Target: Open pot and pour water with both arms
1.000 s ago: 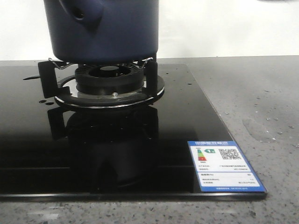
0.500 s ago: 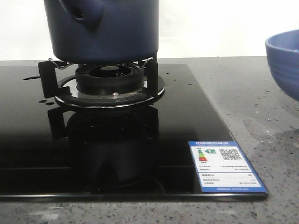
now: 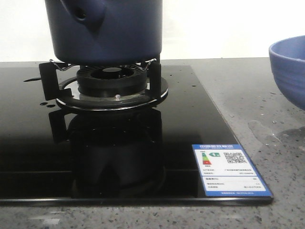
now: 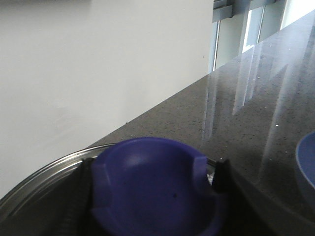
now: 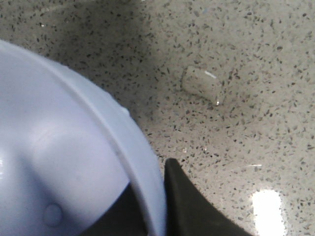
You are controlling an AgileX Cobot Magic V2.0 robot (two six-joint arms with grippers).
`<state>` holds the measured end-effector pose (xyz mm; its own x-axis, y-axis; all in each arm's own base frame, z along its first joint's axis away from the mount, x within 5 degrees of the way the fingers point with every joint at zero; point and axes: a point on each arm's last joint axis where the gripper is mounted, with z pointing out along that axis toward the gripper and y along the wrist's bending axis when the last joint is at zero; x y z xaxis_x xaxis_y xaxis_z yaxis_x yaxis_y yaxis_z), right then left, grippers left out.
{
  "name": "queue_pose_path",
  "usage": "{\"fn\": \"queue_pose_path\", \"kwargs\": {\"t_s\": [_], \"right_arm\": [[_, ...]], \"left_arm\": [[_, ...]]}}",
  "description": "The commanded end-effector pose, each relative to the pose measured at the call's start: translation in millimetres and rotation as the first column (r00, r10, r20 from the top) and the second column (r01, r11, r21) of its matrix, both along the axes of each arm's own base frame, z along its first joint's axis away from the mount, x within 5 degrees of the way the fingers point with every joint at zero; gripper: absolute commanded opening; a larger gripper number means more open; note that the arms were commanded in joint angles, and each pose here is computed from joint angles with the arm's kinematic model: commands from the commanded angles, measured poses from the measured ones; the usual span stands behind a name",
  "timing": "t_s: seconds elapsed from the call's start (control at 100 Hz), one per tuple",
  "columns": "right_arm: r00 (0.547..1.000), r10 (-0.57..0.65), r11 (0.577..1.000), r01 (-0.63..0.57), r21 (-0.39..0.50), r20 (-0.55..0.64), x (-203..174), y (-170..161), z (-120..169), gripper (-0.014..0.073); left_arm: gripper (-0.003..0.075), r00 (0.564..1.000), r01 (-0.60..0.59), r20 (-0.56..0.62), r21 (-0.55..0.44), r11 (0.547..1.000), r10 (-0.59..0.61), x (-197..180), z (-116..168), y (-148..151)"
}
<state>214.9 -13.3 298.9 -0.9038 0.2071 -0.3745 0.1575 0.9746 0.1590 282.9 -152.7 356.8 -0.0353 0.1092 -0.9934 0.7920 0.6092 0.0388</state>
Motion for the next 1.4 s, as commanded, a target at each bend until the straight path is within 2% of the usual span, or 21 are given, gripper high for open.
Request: {"fn": "queue_pose_path", "kwargs": {"t_s": [0.0, 0.09, 0.21, 0.33, 0.48, 0.61, 0.68, 0.79, 0.83, 0.87, 0.88, 0.91, 0.93, 1.06, 1.39], "right_arm": [[0.996, -0.004, 1.000, 0.004, -0.002, 0.092, 1, 0, 14, -0.0048], [0.997, -0.004, 1.000, 0.004, -0.001, 0.083, 3, -1, 12, 0.0013], [0.999, -0.003, 1.000, 0.002, 0.004, 0.045, 8, -1, 5, 0.0165], [0.998, -0.006, 1.000, 0.006, 0.001, 0.068, 10, -1, 7, 0.0269], [0.989, -0.005, 1.000, 0.006, -0.011, 0.145, 9, -2, 27, 0.0297], [0.963, 0.001, 1.000, 0.007, -0.027, 0.269, 1, -1, 65, 0.0297], [0.934, 0.001, 0.999, 0.011, -0.032, 0.357, -8, 1, 89, 0.0295], [0.859, -0.002, 1.000, 0.011, -0.015, 0.512, -26, 5, 128, 0.0256], [0.831, -0.002, 1.000, 0.011, -0.012, 0.556, -34, 7, 139, 0.0191], [0.796, -0.002, 1.000, 0.013, -0.013, 0.605, -42, 8, 151, 0.0066], [0.792, -0.002, 1.000, 0.013, -0.014, 0.611, -44, 8, 153, 0.0066], [0.772, 0.001, 1.000, 0.014, -0.018, 0.635, -49, 9, 158, -0.0043], [0.760, 0.001, 1.000, 0.017, -0.021, 0.650, -52, 9, 162, -0.0069], [0.714, 0.005, 0.999, 0.020, -0.027, 0.700, -70, 11, 172, -0.0062], [0.714, 0.007, 0.999, 0.018, -0.029, 0.700, -74, 12, 173, -0.0062]], "left_arm": [[0.0242, 0.999, 0.007, 0.050, -0.122, 0.993, -0.001, -6, 30, 5], [0.0242, 0.999, 0.005, 0.050, -0.122, 0.992, 0.001, -5, 30, 6], [0.0242, 0.999, 0.007, 0.051, -0.123, 0.992, -0.001, -6, 30, 5], [0.0242, 0.999, 0.011, 0.051, -0.124, 0.992, -0.004, -6, 31, 5], [0.0242, 0.999, 0.013, 0.052, -0.124, 0.992, -0.007, -6, 31, 5], [0.0242, 0.999, 0.011, 0.053, -0.123, 0.992, -0.004, -6, 31, 5], [0.0242, 0.999, 0.011, 0.051, -0.122, 0.992, -0.004, -5, 30, 5], [0.0242, 0.999, 0.010, 0.036, -0.117, 0.993, -0.006, -1, 25, 4], [0.0242, 1.000, 0.014, 0.028, -0.116, 0.993, -0.011, 1, 22, 3], [0.0242, 0.999, 0.027, 0.022, -0.117, 0.993, -0.025, 2, 19, 1], [0.0242, 0.999, 0.027, 0.020, -0.116, 0.993, -0.025, 2, 19, 1], [0.0242, 0.999, 0.032, 0.018, -0.117, 0.993, -0.030, 3, 18, 0], [0.0242, 0.999, 0.033, 0.013, -0.116, 0.993, -0.031, 4, 16, 0], [0.0242, 0.999, 0.037, 0.003, -0.114, 0.993, -0.037, 6, 13, -1], [0.0259, 0.998, 0.061, 0.002, -0.123, 0.991, -0.061, 5, 12, -3]]}}
